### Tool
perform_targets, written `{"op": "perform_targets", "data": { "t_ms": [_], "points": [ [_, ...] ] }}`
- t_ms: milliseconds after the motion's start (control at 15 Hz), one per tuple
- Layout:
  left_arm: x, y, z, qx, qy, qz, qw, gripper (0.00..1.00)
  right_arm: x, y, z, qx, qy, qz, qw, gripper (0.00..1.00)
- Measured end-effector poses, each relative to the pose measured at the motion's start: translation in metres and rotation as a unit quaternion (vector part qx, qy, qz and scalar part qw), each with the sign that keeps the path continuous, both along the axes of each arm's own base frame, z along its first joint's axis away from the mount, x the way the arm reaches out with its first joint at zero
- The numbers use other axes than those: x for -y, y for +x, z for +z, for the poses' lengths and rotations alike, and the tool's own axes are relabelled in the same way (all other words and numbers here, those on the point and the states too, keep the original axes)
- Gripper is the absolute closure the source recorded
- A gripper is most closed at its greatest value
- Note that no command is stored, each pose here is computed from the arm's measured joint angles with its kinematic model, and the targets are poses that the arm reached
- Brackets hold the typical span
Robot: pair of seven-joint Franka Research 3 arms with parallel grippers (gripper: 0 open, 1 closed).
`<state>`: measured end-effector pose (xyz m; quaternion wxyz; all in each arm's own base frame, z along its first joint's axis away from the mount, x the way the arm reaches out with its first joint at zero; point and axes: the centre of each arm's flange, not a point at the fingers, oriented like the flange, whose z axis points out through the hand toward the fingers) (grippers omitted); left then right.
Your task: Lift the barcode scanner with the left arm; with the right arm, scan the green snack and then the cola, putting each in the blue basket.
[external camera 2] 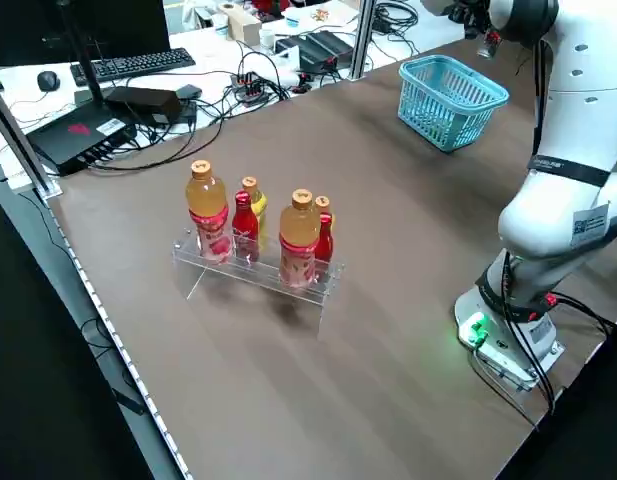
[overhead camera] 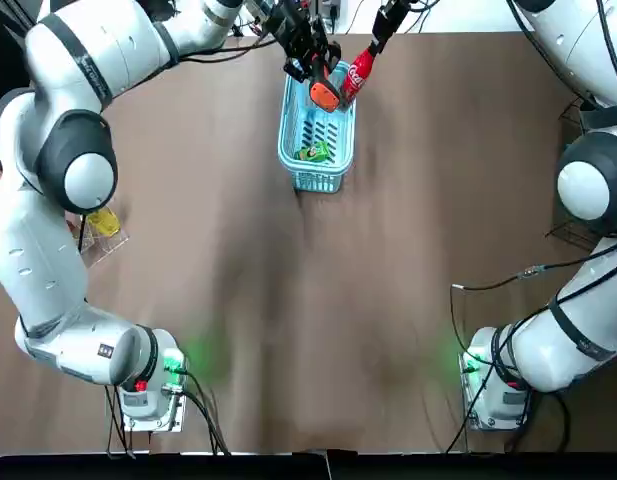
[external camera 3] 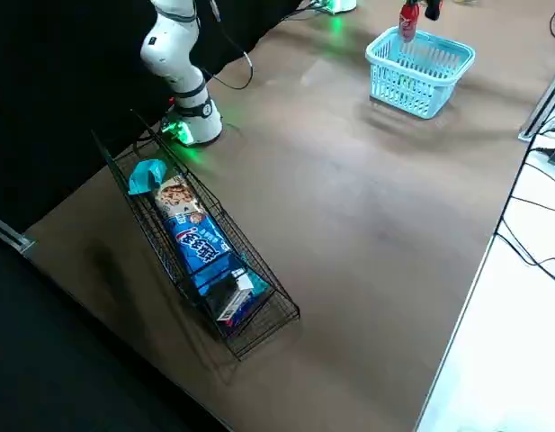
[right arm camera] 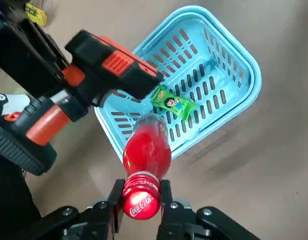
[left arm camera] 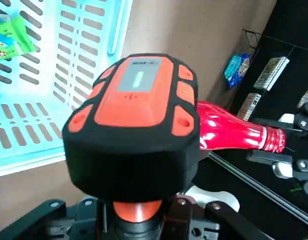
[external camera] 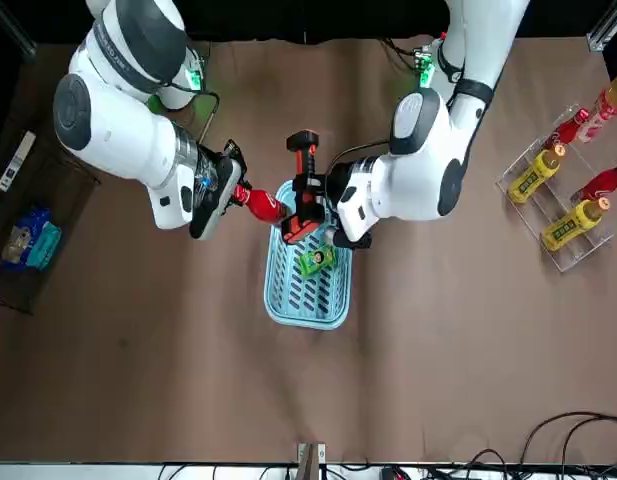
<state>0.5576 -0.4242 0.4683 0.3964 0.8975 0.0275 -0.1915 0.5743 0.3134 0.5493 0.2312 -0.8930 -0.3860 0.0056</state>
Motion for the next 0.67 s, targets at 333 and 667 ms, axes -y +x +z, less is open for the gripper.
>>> {"op": "perform_targets", "data": {
  "t_ms": [333, 667],
  "points": [
    [0.0051, 0.0018, -0.006, -0.001, -0.002, -0.003, 1.0, 0.66, -0.0005, -0.0006, -0.0002, -0.001, 0.0, 0.0, 1.0, 0.68],
    [0.0102, -0.0017, -0.0083, -0.003, -0.001, -0.009, 1.0, 0.66, 0.0, -0.0003, -0.0002, -0.008, -0.003, -0.013, 1.0, 0.68]
  ]
}}
